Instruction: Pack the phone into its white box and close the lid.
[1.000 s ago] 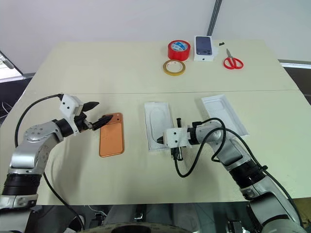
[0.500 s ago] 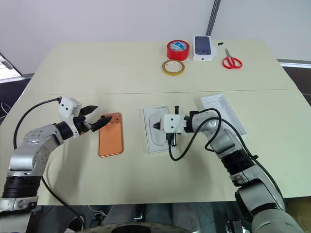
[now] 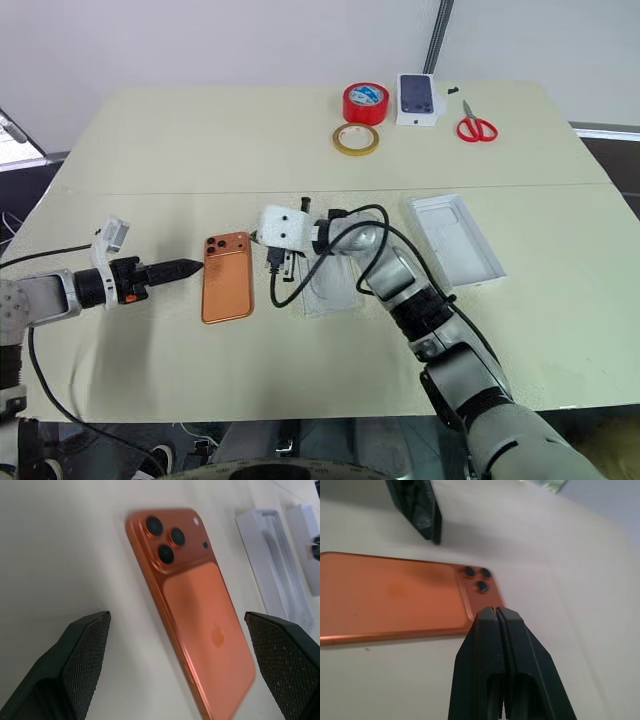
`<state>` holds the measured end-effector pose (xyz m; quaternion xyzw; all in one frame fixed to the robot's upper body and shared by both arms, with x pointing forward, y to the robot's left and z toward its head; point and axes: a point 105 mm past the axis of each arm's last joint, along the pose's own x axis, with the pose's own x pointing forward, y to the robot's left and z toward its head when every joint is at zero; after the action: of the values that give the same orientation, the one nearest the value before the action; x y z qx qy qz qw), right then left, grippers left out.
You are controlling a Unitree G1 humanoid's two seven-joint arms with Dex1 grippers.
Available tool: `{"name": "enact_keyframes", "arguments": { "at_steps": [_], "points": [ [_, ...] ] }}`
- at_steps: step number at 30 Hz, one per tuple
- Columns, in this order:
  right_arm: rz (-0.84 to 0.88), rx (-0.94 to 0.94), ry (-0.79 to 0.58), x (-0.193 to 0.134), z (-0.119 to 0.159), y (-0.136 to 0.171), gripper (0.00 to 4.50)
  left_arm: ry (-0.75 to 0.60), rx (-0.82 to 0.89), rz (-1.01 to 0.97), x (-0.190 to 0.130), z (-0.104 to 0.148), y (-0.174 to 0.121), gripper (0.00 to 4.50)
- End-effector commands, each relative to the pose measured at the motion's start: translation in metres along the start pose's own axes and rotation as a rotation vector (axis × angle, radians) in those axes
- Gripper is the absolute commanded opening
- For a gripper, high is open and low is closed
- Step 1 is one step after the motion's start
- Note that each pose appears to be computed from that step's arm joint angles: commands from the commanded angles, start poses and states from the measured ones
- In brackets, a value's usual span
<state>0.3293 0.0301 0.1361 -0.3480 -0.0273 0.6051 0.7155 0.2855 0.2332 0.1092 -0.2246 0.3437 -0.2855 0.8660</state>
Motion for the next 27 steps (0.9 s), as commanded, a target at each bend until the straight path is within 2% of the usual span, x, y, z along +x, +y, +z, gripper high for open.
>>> {"name": "enact_keyframes", "arguments": {
  "at_steps": [1,4,8,12,17,21,27],
  "points": [
    [0.106,0.009,0.103,0.008,-0.014,0.015,0.06,0.114,-0.031,0.023,0.012,-0.026,0.000,4.50],
    [0.155,-0.015,0.217,0.013,-0.034,0.023,0.06,0.129,-0.042,0.038,0.016,-0.032,0.001,4.50],
    [0.184,-0.019,0.247,0.020,-0.037,0.028,0.06,0.156,-0.073,0.010,0.026,-0.040,-0.008,4.50],
    [0.169,0.003,0.230,0.026,-0.035,0.029,0.06,0.175,-0.131,0.015,0.035,-0.050,-0.009,4.50],
    [0.163,-0.002,0.211,0.029,-0.032,0.032,0.06,0.196,-0.164,-0.039,0.052,-0.060,-0.025,4.50],
    [0.150,-0.003,0.218,0.028,-0.034,0.029,0.06,0.156,-0.182,-0.094,0.066,-0.048,-0.037,4.50],
    [0.134,-0.010,0.229,0.027,-0.038,0.027,0.06,0.146,-0.173,-0.145,0.068,-0.041,-0.048,4.50]
  ]
}}
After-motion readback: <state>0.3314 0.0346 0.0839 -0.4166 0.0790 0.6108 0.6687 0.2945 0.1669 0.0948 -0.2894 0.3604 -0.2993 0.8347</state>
